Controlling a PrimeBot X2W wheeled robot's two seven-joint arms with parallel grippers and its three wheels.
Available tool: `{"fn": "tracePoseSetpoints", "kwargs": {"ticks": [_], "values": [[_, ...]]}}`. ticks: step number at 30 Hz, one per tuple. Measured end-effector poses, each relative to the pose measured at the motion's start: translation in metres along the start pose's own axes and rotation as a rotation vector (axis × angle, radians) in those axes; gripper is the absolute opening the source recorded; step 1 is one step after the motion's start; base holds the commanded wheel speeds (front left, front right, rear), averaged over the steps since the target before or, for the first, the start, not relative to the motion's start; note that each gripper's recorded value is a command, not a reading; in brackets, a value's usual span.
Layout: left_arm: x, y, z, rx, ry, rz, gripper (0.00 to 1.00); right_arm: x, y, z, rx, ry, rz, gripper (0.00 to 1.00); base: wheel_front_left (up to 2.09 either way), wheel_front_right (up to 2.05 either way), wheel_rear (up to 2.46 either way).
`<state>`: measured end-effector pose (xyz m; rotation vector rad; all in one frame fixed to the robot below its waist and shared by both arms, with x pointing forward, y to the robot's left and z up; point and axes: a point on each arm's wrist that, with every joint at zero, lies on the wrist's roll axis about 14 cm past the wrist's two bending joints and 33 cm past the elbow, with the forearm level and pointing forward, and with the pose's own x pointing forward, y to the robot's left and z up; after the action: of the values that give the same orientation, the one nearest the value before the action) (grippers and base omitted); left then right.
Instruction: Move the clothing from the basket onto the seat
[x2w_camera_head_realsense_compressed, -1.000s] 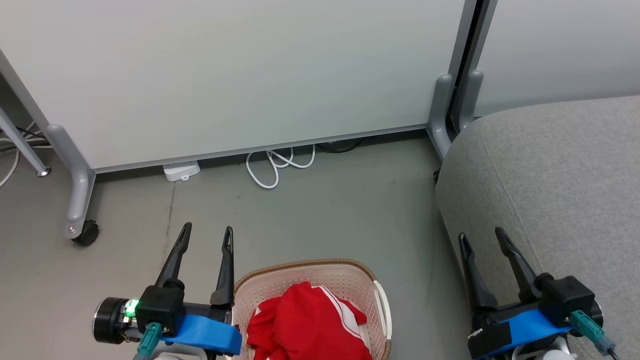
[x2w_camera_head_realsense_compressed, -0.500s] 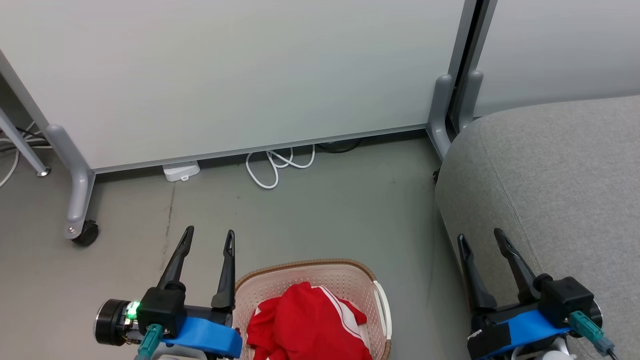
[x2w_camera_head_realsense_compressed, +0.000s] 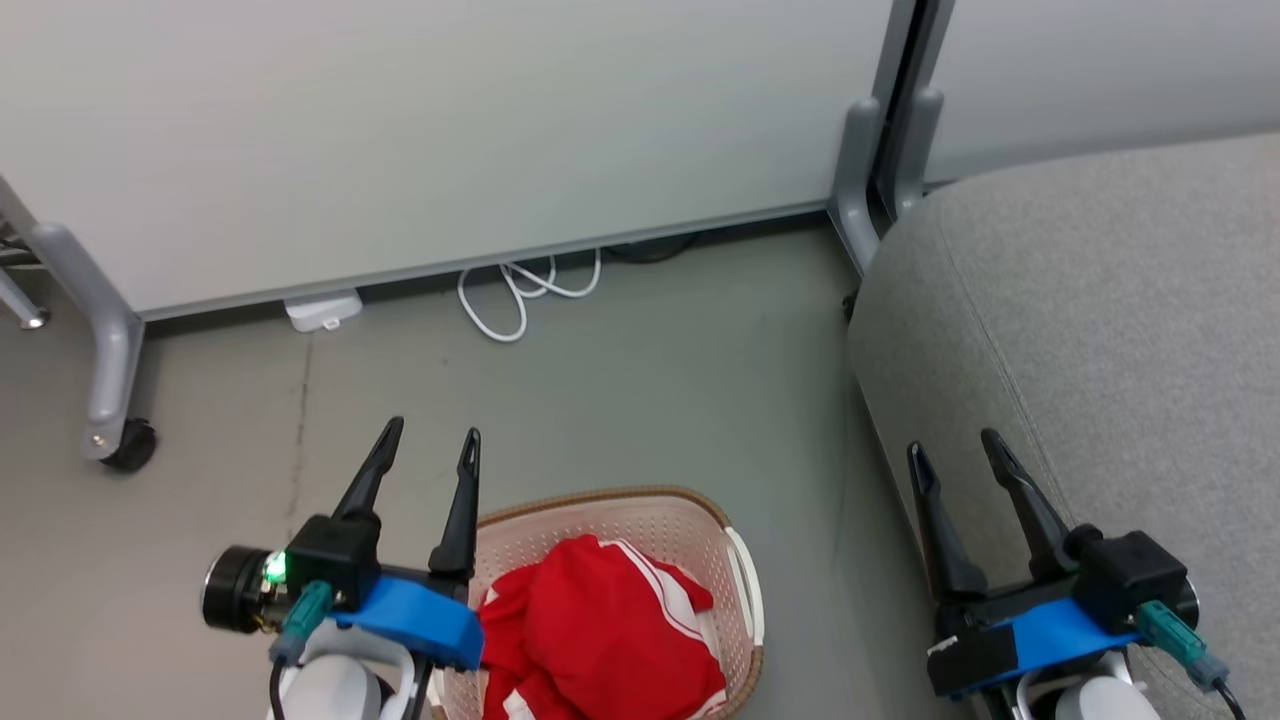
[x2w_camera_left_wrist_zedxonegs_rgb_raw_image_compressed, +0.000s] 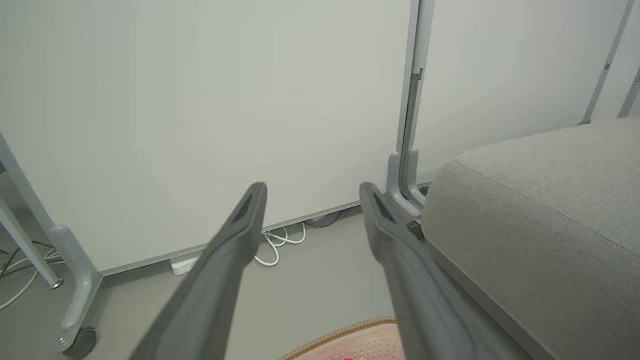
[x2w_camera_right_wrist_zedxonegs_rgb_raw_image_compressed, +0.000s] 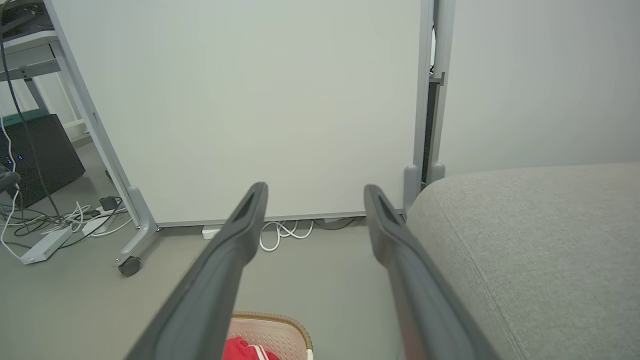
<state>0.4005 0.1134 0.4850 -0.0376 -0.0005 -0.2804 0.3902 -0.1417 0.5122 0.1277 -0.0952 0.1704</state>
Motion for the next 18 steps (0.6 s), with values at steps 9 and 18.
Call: {"fn": "tracePoseSetpoints", "kwargs": {"ticks": [9,18], "values": [[0.049,-0.016,-0.059,0.036,0.187,-0.156,1.0,0.024,-0.026,-0.01,-0.016,0.013,-0.055,1.0,0.0,0.0,0.0],[0.071,-0.029,-0.158,0.042,0.477,-0.275,1.0,0.048,-0.056,-0.035,-0.039,0.056,-0.112,1.0,0.0,0.0,0.0]]}}
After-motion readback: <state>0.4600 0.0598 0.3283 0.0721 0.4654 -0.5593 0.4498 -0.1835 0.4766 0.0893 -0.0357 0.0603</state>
